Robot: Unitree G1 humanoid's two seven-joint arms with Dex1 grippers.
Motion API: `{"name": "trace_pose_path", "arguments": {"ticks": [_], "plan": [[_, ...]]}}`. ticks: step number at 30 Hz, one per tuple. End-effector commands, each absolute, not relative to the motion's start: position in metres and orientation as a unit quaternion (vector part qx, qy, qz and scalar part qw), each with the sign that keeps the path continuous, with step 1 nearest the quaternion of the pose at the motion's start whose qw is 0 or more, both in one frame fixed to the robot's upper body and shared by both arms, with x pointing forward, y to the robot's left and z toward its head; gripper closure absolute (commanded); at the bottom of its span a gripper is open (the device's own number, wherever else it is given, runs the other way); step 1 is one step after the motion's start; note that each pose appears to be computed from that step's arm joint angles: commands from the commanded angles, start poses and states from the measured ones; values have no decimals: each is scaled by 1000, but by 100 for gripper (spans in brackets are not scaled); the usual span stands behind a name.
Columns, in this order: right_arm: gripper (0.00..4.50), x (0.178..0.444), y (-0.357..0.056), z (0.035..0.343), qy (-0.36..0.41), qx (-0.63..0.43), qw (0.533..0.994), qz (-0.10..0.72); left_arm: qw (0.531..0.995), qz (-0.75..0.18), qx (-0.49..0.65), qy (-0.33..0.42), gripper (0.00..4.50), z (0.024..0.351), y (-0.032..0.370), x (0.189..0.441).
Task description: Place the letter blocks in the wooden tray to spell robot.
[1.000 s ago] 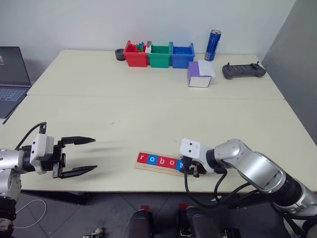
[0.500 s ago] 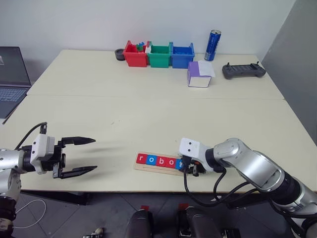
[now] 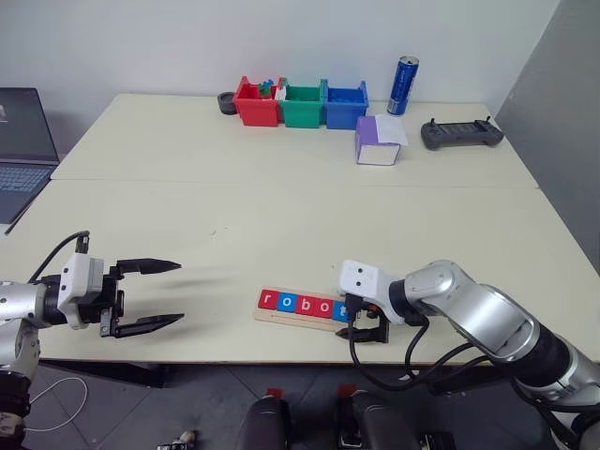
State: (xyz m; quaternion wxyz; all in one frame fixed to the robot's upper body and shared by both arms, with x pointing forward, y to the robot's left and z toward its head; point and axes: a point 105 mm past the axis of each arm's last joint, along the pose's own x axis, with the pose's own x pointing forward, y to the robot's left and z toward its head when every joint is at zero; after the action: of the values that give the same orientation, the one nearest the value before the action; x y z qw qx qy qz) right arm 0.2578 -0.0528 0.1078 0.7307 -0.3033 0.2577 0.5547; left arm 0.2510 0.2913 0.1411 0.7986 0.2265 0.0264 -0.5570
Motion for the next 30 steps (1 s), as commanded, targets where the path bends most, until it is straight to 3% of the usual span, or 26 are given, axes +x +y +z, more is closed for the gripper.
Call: {"name": "trace_pose_path", "arguments": {"ticks": [1,2,5,9,16,30], "plan": [[3,253,-57,136,223,-297,739,562,798,-553,240,14,0,151,293,253],[3,251,-59,139,222,-291,741,563,798,-553,240,14,0,151,293,253],[62,243,-61,138,228,-266,741,573,797,-554,239,15,0,150,293,253],[208,237,-53,126,243,-214,742,587,795,-559,236,15,0,149,290,254],[448,237,-48,113,254,-217,734,592,792,-563,234,16,0,148,288,255],[448,242,-49,97,267,-213,735,586,793,-563,234,17,0,148,288,254]]}}
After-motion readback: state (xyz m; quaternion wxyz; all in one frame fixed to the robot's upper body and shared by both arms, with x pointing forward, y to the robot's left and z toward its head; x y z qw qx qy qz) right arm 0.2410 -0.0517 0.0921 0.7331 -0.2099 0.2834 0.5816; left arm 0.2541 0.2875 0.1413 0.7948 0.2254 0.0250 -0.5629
